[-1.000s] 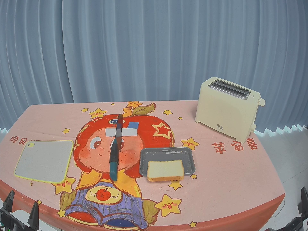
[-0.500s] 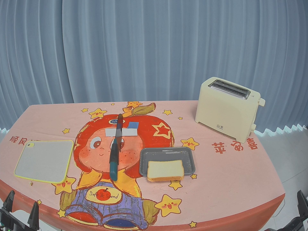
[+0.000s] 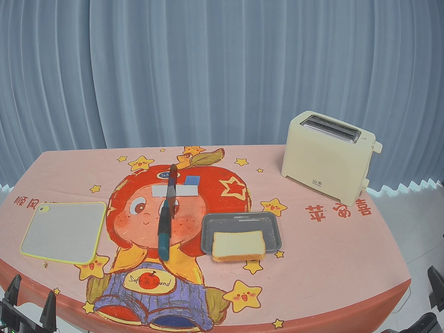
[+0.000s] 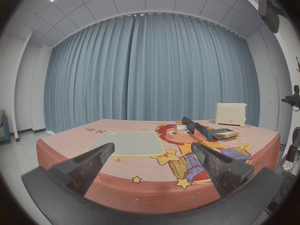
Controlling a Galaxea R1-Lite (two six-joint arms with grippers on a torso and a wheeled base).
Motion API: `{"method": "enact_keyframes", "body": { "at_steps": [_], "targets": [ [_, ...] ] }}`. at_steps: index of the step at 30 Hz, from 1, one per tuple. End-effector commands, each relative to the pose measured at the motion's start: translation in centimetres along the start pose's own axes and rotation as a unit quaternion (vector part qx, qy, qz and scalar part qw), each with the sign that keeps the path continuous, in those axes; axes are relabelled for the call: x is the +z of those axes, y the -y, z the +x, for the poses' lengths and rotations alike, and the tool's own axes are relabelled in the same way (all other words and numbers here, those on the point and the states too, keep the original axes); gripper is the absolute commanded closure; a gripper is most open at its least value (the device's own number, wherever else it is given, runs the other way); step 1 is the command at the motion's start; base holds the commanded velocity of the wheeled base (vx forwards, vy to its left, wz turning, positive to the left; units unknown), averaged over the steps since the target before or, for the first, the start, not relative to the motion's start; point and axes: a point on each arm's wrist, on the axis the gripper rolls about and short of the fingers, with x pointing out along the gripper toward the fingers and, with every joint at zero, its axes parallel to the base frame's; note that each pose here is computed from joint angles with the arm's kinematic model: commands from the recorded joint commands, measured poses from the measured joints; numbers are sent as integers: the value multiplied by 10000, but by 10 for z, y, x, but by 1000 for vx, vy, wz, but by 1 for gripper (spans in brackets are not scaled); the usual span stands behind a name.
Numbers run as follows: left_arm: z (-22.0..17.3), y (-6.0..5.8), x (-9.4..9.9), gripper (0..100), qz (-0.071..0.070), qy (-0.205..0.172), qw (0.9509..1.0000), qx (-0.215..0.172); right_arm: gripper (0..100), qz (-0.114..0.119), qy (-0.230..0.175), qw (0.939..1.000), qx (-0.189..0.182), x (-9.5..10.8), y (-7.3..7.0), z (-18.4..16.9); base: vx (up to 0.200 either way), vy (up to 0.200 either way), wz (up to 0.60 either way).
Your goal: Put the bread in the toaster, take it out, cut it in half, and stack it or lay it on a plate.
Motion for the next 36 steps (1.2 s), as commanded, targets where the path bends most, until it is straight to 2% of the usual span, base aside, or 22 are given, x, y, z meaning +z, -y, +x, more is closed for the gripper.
{"method": "enact_keyframes", "body": {
  "at_steps": [1,6,11,15,22,29,36],
  "targets": [
    [1,0,-5,0,-1,-94,10000,5,0,66,-270,9996,0,10,4,12,0,0,0],
    [1,0,-5,0,-1,-94,10000,5,0,92,-410,9991,46,17,6,20,0,0,0],
    [1,0,-5,0,-1,-94,10000,5,0,-159,-712,9973,84,18,10,31,0,0,0],
    [1,0,-5,0,-1,-94,10000,5,0,-93,-957,9953,126,23,13,44,0,0,0],
    [1,0,-5,0,-1,-94,10000,5,0,-78,-1142,9915,625,42,14,66,0,0,0],
    [1,0,-5,0,-1,-94,10000,5,0,120,-1585,9819,1028,27,10,75,0,0,0],
    [1,0,-5,0,-1,-94,10000,5,0,355,-1678,9783,1164,26,8,76,0,0,0]
  ]
}}
